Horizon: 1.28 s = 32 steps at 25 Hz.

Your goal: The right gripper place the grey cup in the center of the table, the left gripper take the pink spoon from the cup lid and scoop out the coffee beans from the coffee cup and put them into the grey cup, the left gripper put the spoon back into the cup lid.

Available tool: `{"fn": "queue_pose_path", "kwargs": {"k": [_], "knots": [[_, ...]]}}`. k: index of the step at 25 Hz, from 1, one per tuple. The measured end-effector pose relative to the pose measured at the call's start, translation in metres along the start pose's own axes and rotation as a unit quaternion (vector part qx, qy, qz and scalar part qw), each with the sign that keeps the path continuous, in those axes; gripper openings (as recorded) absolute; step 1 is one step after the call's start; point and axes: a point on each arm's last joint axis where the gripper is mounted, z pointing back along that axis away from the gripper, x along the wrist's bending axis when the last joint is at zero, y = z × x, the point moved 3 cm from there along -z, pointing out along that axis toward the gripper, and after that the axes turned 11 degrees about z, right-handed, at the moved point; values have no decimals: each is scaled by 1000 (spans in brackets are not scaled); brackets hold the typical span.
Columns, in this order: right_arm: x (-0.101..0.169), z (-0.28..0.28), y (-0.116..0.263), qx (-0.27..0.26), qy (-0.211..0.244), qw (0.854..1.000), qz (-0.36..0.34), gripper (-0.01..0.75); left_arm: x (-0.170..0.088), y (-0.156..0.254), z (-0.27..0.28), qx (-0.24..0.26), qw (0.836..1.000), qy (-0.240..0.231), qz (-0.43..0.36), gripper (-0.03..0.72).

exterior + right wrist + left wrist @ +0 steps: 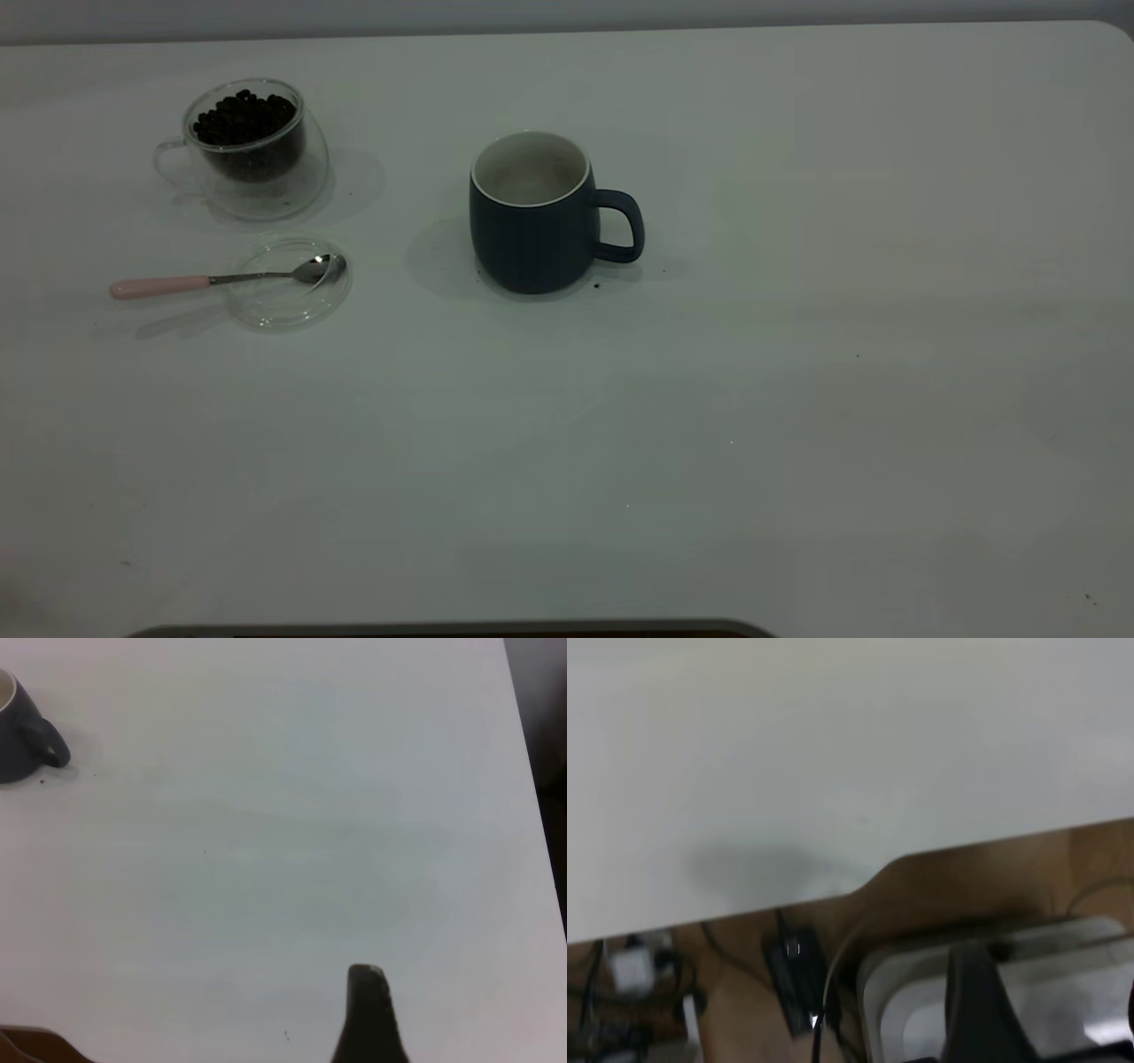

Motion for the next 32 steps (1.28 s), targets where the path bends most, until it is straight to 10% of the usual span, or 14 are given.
{"fn": "queue_pose_path", "kwargs": {"k": [19,32], "knots": [[0,0,0,0,0,1000,0,588,11,86,8,-201,978,-46,-11,461],[0,0,0,0,0,1000,0,588,13,93,1,-208,977,-26,-36,461]]}}
